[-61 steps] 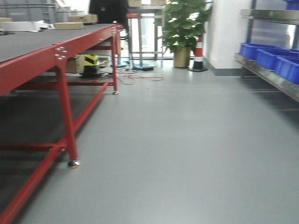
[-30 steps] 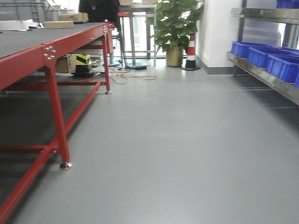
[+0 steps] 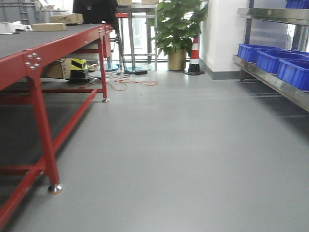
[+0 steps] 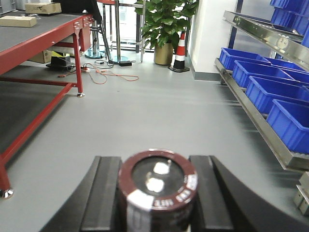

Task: Place cylindrical capacitor in blue bin on shelf
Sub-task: 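Drive the base away from the table toward the blue-bin shelving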

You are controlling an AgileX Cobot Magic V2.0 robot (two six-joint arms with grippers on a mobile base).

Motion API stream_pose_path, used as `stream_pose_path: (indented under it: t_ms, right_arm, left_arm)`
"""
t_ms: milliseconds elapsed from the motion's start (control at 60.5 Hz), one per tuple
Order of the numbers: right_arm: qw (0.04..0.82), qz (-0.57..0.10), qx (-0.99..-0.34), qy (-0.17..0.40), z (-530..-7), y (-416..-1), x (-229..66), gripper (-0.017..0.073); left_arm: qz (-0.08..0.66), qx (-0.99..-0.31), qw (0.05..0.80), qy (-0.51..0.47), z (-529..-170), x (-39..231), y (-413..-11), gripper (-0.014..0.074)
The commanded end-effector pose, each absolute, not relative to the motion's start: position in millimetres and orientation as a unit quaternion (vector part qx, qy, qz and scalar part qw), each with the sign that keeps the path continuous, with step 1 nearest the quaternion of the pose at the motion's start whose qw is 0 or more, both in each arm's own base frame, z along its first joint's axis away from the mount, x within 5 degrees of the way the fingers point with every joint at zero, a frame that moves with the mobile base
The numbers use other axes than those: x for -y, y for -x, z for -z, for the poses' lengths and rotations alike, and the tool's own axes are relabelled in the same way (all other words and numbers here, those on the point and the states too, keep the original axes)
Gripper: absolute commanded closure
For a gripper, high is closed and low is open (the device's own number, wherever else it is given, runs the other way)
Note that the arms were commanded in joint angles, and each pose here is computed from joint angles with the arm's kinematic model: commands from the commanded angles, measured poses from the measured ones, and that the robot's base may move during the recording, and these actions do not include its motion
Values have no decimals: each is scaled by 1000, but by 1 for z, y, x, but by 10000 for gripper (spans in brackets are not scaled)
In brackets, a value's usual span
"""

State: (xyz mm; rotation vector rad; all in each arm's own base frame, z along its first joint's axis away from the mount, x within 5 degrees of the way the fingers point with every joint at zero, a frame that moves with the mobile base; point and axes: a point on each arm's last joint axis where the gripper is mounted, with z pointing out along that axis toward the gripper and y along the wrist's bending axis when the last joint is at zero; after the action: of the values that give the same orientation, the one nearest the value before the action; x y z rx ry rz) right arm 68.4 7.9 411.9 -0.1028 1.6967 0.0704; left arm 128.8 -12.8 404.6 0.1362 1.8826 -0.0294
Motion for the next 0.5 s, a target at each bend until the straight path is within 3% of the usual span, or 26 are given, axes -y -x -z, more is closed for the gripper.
stream_pose_path:
  t_ms: [0,479]
  right_arm:
    - [676,-30,-735,44,-418,-66,-7,721]
    - [676,-30,-735,44,-418,-66,-7,721]
  left_arm:
    - [17,-798,599,-60,-408,14,-128,704]
    - [17,-798,599,-60,-408,14,-128,704]
